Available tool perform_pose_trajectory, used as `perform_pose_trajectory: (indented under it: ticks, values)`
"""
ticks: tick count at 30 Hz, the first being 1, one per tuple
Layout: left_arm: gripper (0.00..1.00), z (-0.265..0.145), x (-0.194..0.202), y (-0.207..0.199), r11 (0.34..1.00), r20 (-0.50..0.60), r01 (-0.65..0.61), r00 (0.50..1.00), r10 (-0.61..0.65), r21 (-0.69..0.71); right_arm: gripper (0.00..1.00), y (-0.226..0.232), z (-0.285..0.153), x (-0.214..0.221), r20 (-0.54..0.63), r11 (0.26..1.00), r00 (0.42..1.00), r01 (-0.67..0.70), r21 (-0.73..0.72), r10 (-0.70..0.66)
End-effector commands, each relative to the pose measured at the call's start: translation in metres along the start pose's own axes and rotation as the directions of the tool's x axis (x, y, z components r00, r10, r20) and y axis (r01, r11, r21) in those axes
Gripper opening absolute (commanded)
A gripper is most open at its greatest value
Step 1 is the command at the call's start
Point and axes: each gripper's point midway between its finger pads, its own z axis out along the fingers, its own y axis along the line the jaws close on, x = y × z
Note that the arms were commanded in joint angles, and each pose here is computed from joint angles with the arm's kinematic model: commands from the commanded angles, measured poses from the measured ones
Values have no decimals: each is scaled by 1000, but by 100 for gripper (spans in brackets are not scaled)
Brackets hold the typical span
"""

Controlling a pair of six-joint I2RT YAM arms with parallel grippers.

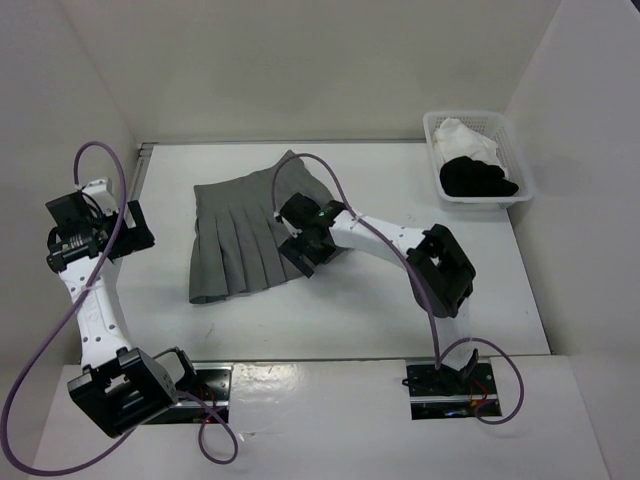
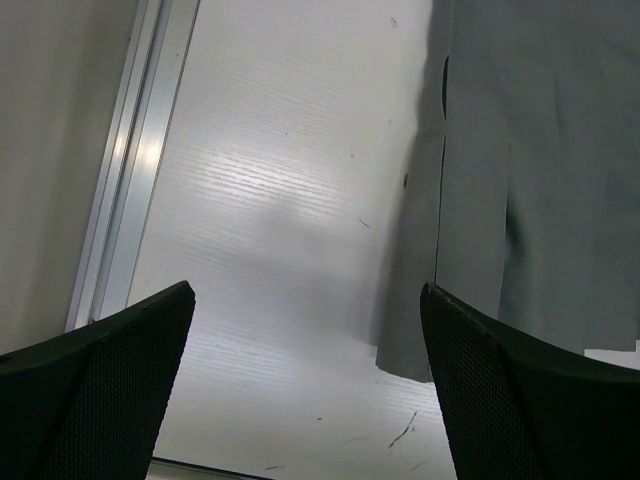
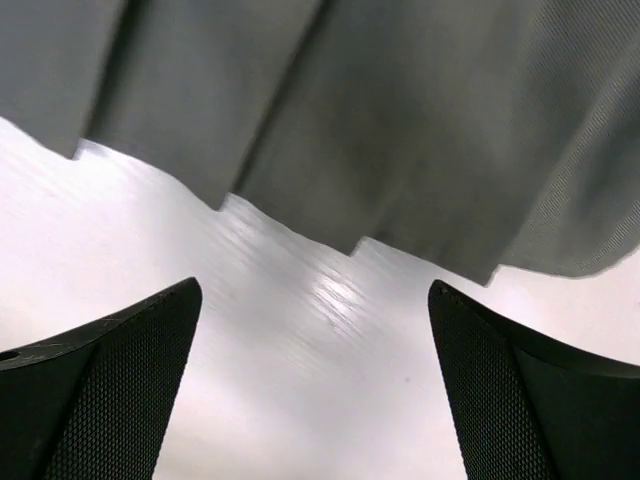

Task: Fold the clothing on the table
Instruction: Flatten the skirt out

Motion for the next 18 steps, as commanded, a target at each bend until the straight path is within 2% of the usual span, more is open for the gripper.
perform_pose_trajectory:
  ticks: [1, 3, 5, 6, 7, 9, 10, 12, 13, 18]
  values:
    - [99, -8, -10, -4, 1000, 50, -25, 998, 25, 12, 98, -22, -36, -43, 185, 997, 982, -55, 53, 44]
    - [99, -8, -10, -2, 1000, 60, -18, 998, 18, 0, 98, -24, -55, -77, 279, 994, 957, -97, 42, 82]
    - [99, -8, -9, 0, 1000, 58, -8, 998, 9, -16, 98, -24, -57, -95, 304, 991, 946, -129, 32, 114]
    - [99, -10, -13, 2, 1000, 75, -11, 997, 14, -28, 98, -24, -68, -118, 356, 984, 920, -178, 10, 163]
    - [99, -10, -13, 4, 999, 73, -11, 997, 14, -42, 98, -21, -53, -121, 334, 980, 924, -197, 6, 184]
    - [99, -10, -12, 6, 999, 73, 1, 997, 3, -51, 98, -20, -54, -144, 372, 965, 895, -260, -15, 247]
    - [99, -13, -14, 5, 999, 83, -1, 997, 5, -52, 98, -20, -38, -146, 362, 960, 895, -278, -6, 262]
    - [99, -13, -16, 7, 998, 92, -2, 996, 8, -62, 98, -19, -32, -160, 381, 954, 880, -299, -19, 283]
    - [99, -14, -14, 6, 998, 93, -2, 996, 8, -62, 98, -15, -11, -161, 362, 950, 884, -311, -19, 297]
    - [99, -17, -15, 7, 997, 103, -3, 995, 11, -72, 98, -10, 30, -176, 342, 942, 884, -335, -13, 318]
